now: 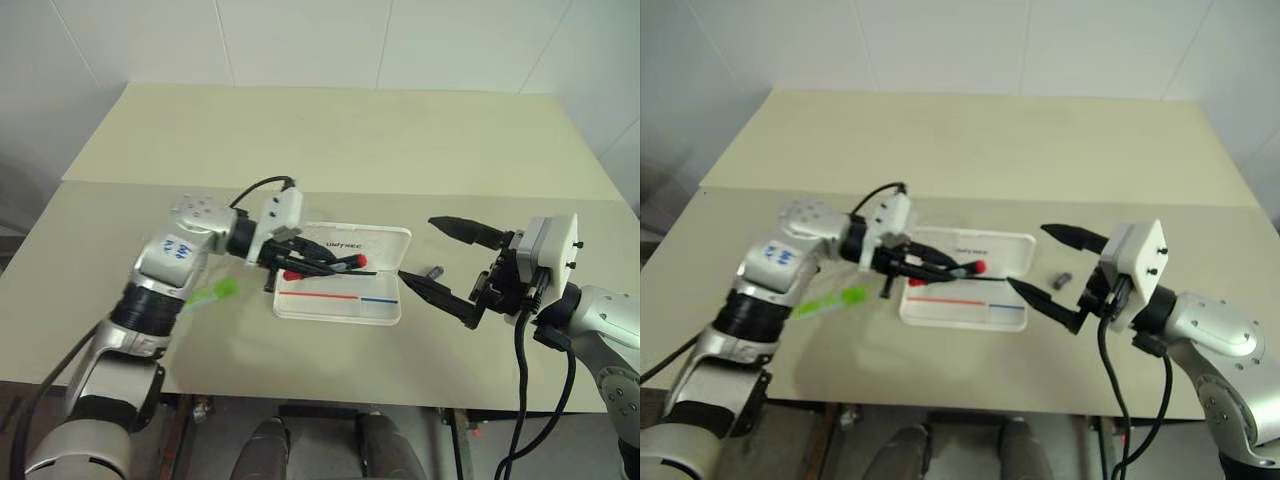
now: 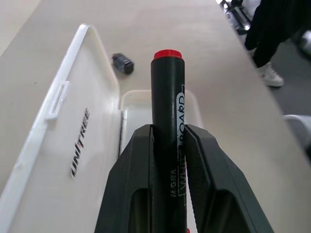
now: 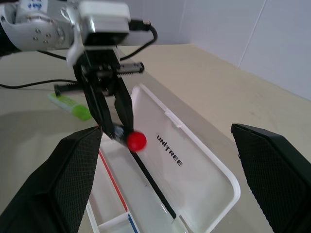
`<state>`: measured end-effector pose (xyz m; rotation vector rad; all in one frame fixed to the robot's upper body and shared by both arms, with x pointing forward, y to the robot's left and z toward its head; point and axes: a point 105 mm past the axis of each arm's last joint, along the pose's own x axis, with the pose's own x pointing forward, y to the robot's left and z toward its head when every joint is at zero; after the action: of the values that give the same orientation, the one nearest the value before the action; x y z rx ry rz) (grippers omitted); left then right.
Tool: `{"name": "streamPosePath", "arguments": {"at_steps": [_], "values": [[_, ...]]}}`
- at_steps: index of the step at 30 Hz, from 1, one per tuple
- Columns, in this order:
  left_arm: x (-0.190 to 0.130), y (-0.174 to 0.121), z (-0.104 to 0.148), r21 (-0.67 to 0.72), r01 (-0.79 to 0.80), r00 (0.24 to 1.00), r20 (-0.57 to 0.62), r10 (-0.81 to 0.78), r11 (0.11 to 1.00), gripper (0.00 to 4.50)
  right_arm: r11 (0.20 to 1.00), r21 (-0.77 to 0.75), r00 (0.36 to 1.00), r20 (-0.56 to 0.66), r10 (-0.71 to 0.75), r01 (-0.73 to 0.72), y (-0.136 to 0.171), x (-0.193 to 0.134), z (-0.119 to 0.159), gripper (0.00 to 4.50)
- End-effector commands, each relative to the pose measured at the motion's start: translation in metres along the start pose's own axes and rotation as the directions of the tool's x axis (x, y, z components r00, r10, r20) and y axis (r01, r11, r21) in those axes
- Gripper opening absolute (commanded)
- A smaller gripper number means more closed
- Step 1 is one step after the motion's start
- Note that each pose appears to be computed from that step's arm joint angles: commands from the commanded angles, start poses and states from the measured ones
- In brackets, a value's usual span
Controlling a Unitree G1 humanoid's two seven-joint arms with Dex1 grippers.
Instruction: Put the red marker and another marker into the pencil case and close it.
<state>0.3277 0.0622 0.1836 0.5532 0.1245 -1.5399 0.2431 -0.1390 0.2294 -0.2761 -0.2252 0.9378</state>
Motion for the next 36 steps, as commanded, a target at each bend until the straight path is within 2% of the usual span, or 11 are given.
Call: {"name": "streamPosePath", "arguments": {"at_steps": [1,15,19,26,27,36], "values": [[0.004,0.007,0.007,0.099,-0.009,1.0,-0.012,0.01,0.995,0.61,0.999,-0.032,0.999,0.034,0.007,-0.006,0.006,0.002,0.011,4.5],[0.026,0.003,0.004,0.084,0.02,1.0,0.001,-0.02,0.996,0.61,0.999,-0.036,0.999,0.046,-0.024,0.026,0.008,0.003,0.015,4.5],[0.028,-0.001,0.001,0.082,0.054,0.998,-0.024,-0.052,0.995,1.96,0.999,-0.034,0.998,0.054,-0.025,0.027,0.007,0.004,0.015,4.5],[0.024,-0.004,0.012,0.095,0.073,0.997,0.015,-0.074,0.993,4.36,0.999,-0.028,0.998,0.065,-0.022,0.024,0.007,0.008,0.015,4.5],[0.023,-0.005,0.014,0.099,0.079,0.996,0.021,-0.081,0.992,4.47,0.999,-0.027,0.998,0.066,-0.022,0.024,0.007,0.009,0.015,4.5],[0.015,-0.016,0.034,0.097,0.131,0.982,0.127,-0.143,0.987,4.47,1.0,-0.016,0.997,0.08,-0.015,0.016,0.007,0.013,0.014,4.5]]}}
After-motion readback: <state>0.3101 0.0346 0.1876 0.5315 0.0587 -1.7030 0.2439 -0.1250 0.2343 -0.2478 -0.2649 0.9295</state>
